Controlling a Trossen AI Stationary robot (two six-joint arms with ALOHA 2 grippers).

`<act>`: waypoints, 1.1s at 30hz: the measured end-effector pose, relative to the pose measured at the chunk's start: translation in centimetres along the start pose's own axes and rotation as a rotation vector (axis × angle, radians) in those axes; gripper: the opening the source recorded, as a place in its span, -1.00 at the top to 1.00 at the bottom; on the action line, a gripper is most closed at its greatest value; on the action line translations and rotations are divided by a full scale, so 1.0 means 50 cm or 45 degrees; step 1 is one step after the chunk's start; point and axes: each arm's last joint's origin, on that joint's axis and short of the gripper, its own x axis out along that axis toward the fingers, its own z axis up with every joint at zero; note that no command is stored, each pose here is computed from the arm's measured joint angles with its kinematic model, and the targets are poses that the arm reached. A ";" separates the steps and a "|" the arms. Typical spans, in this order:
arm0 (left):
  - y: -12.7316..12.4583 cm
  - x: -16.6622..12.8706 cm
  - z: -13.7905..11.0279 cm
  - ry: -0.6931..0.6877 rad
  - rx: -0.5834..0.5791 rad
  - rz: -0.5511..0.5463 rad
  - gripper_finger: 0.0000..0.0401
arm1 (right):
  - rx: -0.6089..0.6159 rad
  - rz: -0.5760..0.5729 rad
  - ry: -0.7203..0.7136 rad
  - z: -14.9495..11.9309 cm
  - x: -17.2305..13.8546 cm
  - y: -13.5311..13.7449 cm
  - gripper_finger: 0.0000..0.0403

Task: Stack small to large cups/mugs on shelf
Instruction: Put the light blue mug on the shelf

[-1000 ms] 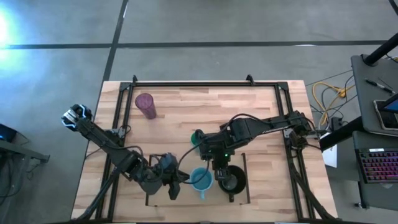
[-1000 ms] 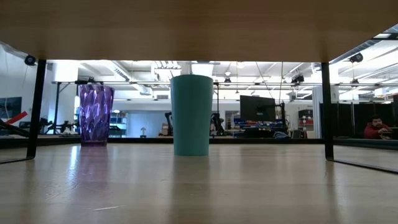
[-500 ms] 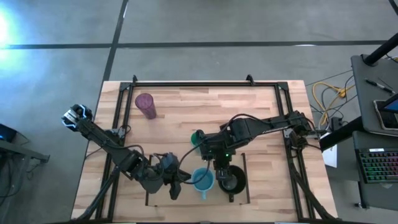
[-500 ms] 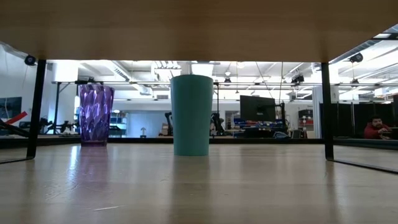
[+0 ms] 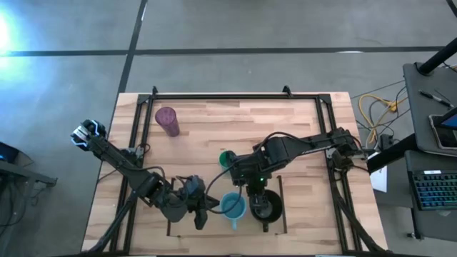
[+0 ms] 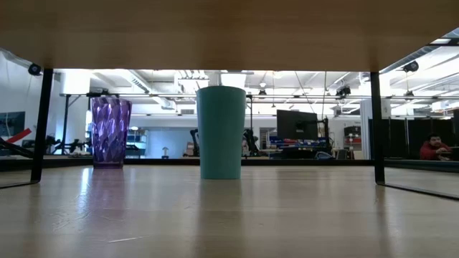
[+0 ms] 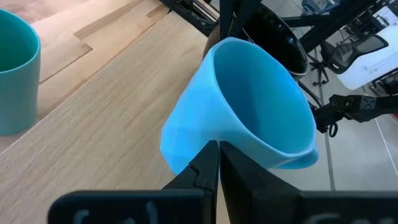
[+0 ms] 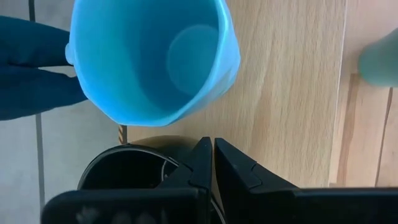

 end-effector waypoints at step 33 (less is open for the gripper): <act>0.000 0.003 0.002 0.014 0.122 -0.023 1.00 | -0.037 0.050 0.009 0.000 0.000 0.003 0.94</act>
